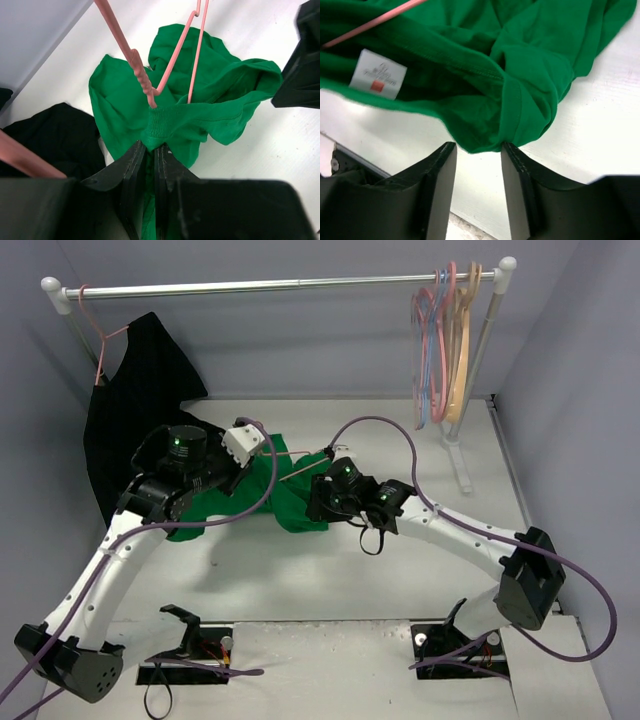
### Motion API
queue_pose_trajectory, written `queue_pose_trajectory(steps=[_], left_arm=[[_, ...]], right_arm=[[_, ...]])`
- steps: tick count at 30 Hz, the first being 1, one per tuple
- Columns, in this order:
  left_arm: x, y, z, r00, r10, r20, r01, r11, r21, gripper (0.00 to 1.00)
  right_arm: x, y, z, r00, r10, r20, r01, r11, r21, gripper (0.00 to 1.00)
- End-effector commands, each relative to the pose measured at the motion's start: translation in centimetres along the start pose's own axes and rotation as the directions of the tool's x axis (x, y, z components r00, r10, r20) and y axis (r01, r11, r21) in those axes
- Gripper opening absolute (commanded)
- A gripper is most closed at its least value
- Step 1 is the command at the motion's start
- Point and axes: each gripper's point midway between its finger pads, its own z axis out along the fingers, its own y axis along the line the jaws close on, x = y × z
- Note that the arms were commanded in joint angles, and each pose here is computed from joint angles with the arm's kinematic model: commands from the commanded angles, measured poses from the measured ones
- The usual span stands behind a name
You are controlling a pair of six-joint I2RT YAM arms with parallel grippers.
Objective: Place the t-shirt on the hanger
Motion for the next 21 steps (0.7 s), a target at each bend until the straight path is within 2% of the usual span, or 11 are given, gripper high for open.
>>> queue_pose_trajectory(steps=[1, 6, 15, 21], left_arm=[[-3.0, 0.6, -1.5, 0.994, 0.014, 0.106, -0.009, 0.999, -0.046, 0.0], [-3.2, 0.3, -2.2, 0.992, 0.019, 0.124, -0.014, 0.999, -0.046, 0.0], [-2.9, 0.0, -2.1, 0.992, 0.026, 0.123, -0.02, 0.999, -0.046, 0.0], [-3.2, 0.0, -1.7, 0.991, 0.029, 0.131, -0.023, 0.999, -0.042, 0.0]], right_arm=[[-1.6, 0.1, 0.2, 0.994, 0.067, 0.082, -0.07, 0.997, 0.035, 0.41], [-2.9, -1.0, 0.3, 0.989, 0.054, 0.139, -0.068, 0.993, 0.099, 0.37], [-6.7, -0.2, -3.1, 0.957, 0.096, 0.272, -0.126, 0.988, 0.093, 0.42], [-7.6, 0.1, -2.7, 0.955, 0.093, 0.282, -0.125, 0.987, 0.099, 0.42]])
